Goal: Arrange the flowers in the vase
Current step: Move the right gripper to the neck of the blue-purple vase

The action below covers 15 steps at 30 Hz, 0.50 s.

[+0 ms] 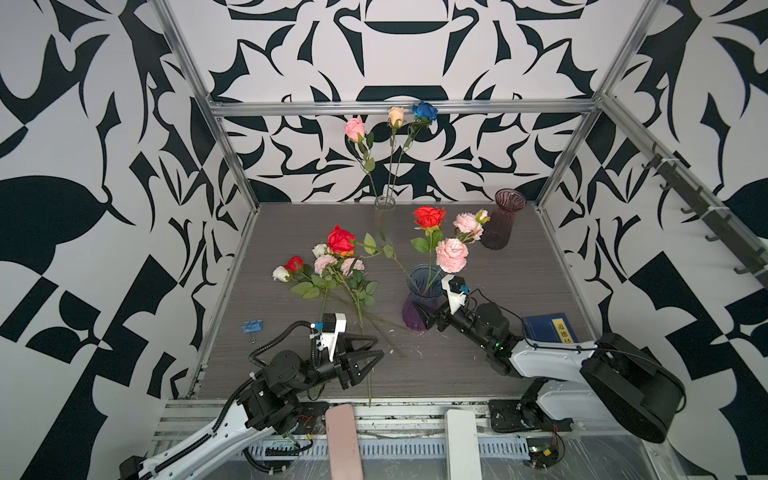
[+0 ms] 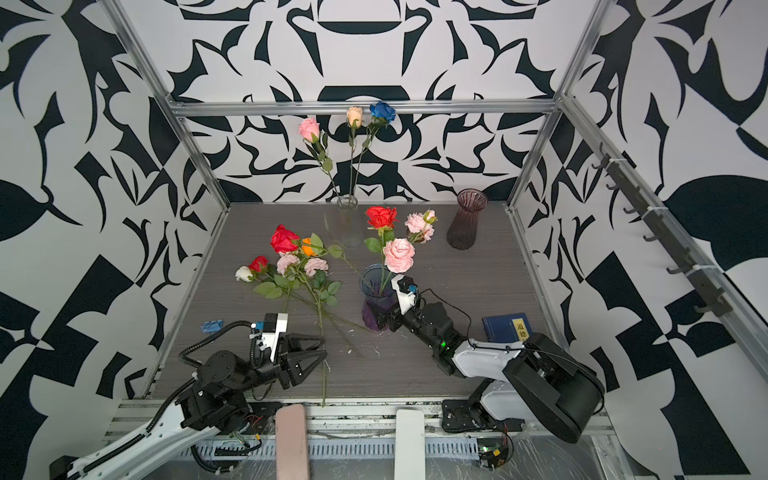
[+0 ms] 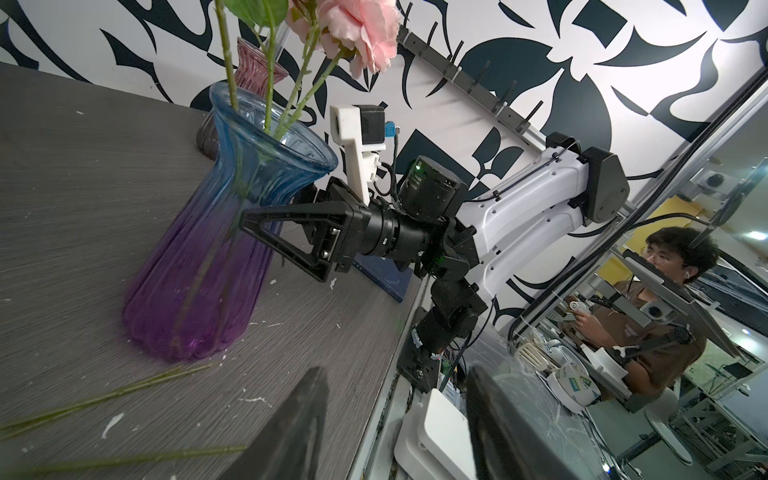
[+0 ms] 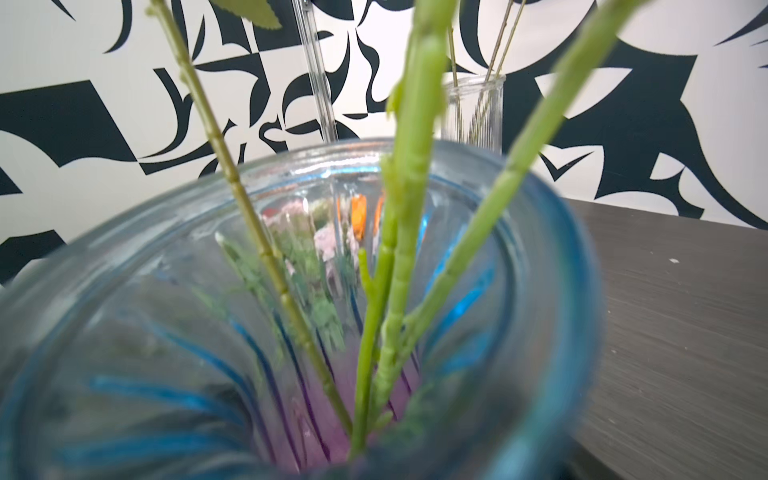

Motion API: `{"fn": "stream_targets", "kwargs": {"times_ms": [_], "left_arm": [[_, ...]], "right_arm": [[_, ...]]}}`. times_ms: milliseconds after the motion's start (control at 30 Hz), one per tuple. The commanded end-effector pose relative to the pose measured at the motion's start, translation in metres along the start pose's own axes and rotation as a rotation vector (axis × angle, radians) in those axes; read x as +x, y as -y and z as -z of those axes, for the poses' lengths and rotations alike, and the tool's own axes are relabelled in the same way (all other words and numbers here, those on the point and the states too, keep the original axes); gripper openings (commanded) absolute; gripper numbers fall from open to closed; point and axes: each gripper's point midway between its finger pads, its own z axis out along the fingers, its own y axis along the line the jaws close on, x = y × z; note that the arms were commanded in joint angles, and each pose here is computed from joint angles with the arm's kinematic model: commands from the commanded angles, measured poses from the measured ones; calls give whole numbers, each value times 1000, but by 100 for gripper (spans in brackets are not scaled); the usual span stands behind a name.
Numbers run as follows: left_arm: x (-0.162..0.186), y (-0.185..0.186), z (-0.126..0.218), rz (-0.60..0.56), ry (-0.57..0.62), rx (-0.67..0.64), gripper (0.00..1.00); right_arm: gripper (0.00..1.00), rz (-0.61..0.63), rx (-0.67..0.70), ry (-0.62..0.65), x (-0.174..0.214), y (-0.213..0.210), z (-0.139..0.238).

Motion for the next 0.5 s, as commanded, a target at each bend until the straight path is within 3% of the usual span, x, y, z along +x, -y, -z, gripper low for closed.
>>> {"fn": "stream_targets", "kwargs": {"times_ms": [0, 267, 467], "left_arm": [[-3, 1, 0, 1, 24, 8, 57], [0, -4, 0, 12, 26, -6, 56], [1, -7, -1, 12, 27, -19, 55]], "right_arm": [[95, 5, -31, 116, -33, -8, -9], [82, 10, 29, 75, -21, 4, -21], [72, 96, 88, 56, -19, 14, -26]]}}
